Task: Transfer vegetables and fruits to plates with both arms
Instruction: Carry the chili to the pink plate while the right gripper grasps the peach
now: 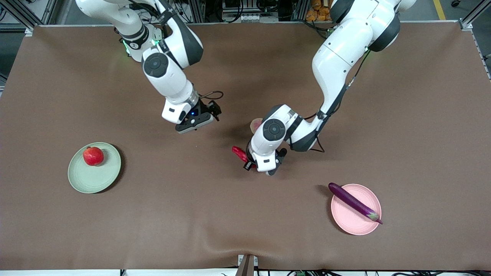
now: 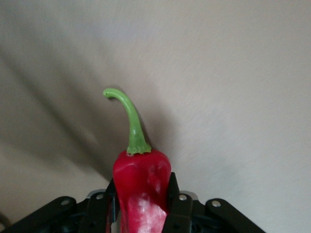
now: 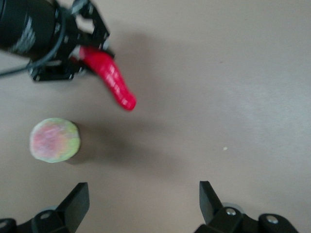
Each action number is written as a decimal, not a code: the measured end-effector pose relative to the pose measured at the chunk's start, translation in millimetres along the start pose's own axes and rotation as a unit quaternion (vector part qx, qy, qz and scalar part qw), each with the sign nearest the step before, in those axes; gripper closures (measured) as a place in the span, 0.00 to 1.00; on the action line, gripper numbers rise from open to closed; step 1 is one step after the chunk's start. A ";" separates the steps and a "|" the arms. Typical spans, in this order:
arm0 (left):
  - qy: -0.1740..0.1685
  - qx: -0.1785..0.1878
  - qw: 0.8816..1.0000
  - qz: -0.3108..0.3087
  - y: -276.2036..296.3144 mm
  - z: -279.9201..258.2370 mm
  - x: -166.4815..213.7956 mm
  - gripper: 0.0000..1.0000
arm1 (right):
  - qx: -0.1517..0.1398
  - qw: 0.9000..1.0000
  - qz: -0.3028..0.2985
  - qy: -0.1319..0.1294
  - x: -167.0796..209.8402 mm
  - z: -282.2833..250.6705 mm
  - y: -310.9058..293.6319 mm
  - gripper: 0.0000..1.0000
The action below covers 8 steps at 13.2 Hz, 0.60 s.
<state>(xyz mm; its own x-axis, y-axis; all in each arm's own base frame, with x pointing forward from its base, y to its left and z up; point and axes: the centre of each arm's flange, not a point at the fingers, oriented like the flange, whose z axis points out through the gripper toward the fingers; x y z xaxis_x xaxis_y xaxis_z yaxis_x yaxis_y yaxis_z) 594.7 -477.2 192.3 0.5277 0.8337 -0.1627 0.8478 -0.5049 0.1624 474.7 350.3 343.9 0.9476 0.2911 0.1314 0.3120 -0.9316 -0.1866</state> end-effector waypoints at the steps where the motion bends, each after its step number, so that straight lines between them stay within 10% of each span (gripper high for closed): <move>1: 0.004 -0.016 1.000 -0.009 10.2 -19.8 14.5 0.61 | 0.002 1.000 0.001 0.001 0.0 0.2 -9.2 0.00; 8: 0.034 -0.063 0.997 -0.038 28.5 -186.5 200.6 0.61 | 0.016 1.000 0.002 0.023 4.2 45.7 -83.7 0.00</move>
<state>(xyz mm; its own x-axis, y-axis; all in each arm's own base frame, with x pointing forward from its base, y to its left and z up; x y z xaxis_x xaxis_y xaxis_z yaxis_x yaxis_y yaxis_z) 714.9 -282.6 345.9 0.4528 0.8844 -0.1132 0.8700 -0.4105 0.2731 455.7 439.5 315.6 0.9451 0.2754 0.1757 0.3103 -0.9250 -0.2191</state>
